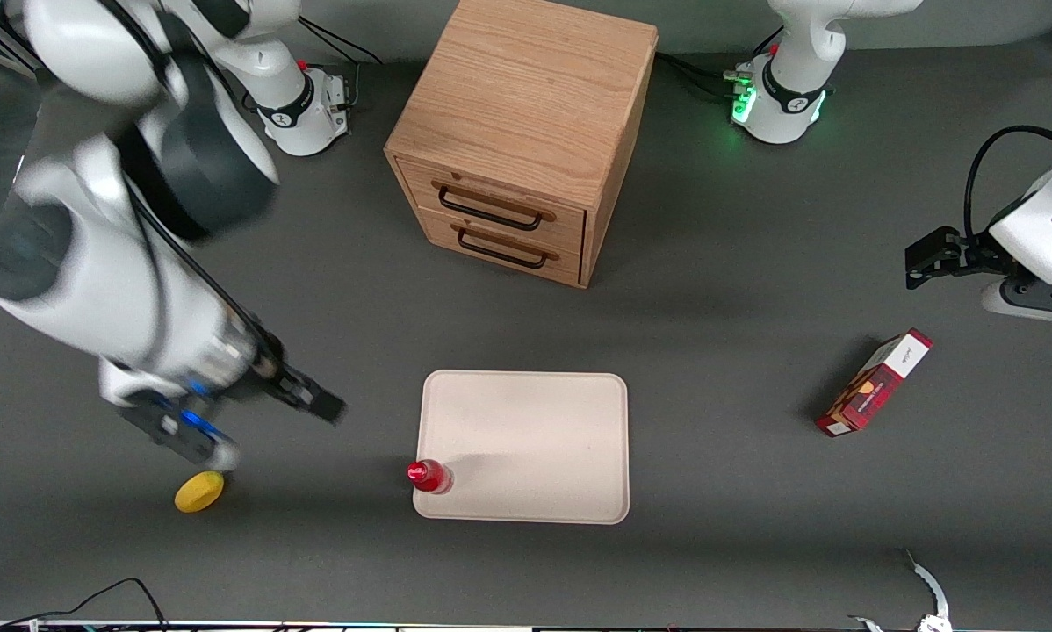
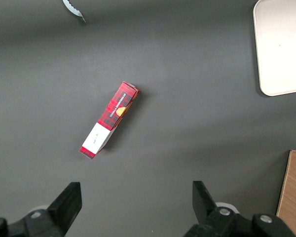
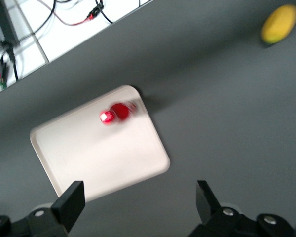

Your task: Place coke bottle on tray

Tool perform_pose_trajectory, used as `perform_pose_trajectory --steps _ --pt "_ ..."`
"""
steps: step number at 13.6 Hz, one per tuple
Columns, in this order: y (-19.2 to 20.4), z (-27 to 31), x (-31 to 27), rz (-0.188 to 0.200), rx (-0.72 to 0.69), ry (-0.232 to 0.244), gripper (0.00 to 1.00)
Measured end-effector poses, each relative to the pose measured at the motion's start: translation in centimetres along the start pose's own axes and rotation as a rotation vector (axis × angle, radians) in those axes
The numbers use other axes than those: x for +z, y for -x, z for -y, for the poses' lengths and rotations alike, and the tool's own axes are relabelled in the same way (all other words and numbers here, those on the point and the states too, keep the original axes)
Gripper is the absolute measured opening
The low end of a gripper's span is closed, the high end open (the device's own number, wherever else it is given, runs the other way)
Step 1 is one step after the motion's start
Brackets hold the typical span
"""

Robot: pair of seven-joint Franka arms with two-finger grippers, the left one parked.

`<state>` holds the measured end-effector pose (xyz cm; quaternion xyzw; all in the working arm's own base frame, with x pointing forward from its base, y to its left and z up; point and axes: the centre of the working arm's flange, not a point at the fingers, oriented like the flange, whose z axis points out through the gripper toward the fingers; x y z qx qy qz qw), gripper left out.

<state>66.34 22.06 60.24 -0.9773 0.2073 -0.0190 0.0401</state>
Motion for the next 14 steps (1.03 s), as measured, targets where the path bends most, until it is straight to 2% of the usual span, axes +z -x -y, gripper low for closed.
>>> perform_pose_trajectory --steps 3,5,7,9,12,14 --pt "3.1 -6.3 -5.2 -0.002 -0.158 0.084 1.0" --pt "3.8 -11.7 -5.9 0.028 -0.202 0.123 1.0" --pt "3.9 -16.8 -5.2 0.059 -0.216 0.131 1.0" --pt "4.1 -20.3 -3.3 0.061 -0.227 0.121 1.0" --pt "5.2 -22.7 -0.9 0.076 -0.226 0.103 1.0" --pt "5.4 -22.8 -1.3 0.063 -0.226 0.096 1.0"
